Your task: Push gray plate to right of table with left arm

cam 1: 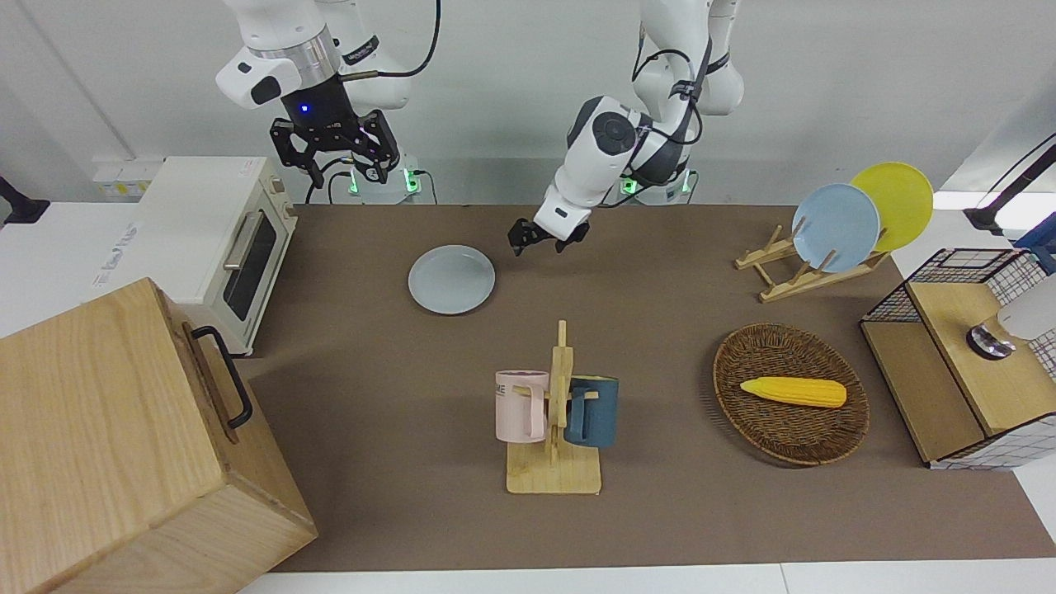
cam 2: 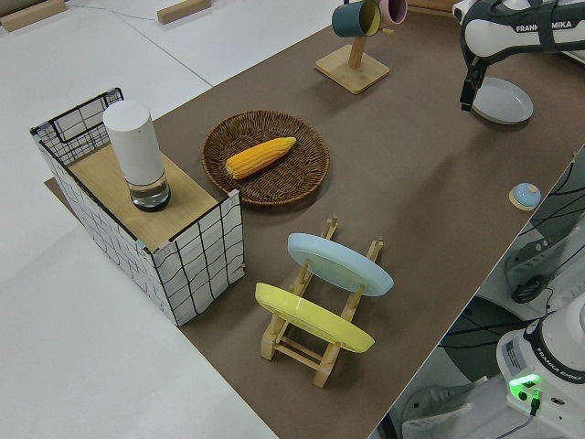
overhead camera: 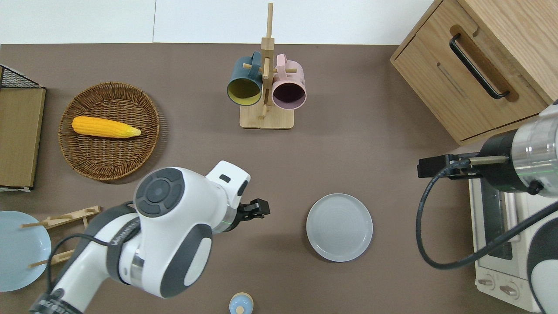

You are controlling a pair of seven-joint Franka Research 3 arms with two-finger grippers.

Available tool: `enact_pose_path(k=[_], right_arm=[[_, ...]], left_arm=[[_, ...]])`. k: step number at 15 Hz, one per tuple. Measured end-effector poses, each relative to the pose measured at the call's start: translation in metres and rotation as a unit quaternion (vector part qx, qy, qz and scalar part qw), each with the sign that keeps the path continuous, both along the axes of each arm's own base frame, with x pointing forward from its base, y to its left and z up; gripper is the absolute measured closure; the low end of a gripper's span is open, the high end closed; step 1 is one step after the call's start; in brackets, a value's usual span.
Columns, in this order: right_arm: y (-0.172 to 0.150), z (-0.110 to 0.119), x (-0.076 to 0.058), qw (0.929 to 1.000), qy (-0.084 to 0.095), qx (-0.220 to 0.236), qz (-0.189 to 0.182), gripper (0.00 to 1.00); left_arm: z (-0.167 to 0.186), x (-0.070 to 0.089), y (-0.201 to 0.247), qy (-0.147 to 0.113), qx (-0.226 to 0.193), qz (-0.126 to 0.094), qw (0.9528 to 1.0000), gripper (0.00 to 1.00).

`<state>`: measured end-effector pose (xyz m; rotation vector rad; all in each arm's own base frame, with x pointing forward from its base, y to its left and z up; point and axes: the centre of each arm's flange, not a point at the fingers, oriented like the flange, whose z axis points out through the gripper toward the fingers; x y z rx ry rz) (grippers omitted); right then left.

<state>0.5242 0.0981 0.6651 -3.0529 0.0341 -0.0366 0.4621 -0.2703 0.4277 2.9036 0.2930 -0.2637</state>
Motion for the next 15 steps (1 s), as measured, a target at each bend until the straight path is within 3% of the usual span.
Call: enact_pose_path(k=[7,11,15], right_arm=[[0.0,0.0,0.0,1.0,0.0,0.0,0.0,0.0],[0.0,0.0,0.0,1.0,0.0,0.0,0.0,0.0],[0.0,0.0,0.0,1.0,0.0,0.0,0.0,0.0]], left_arm=[[0.062,0.044,0.11,-0.004,0.061,-0.049,0.9969,0.0],[0.086,0.055,0.167,-0.013,0.096,-0.056,0.9938,0.0],[0.144,0.06,0.213,-0.032,0.097,-0.076,0.9919,0.0]])
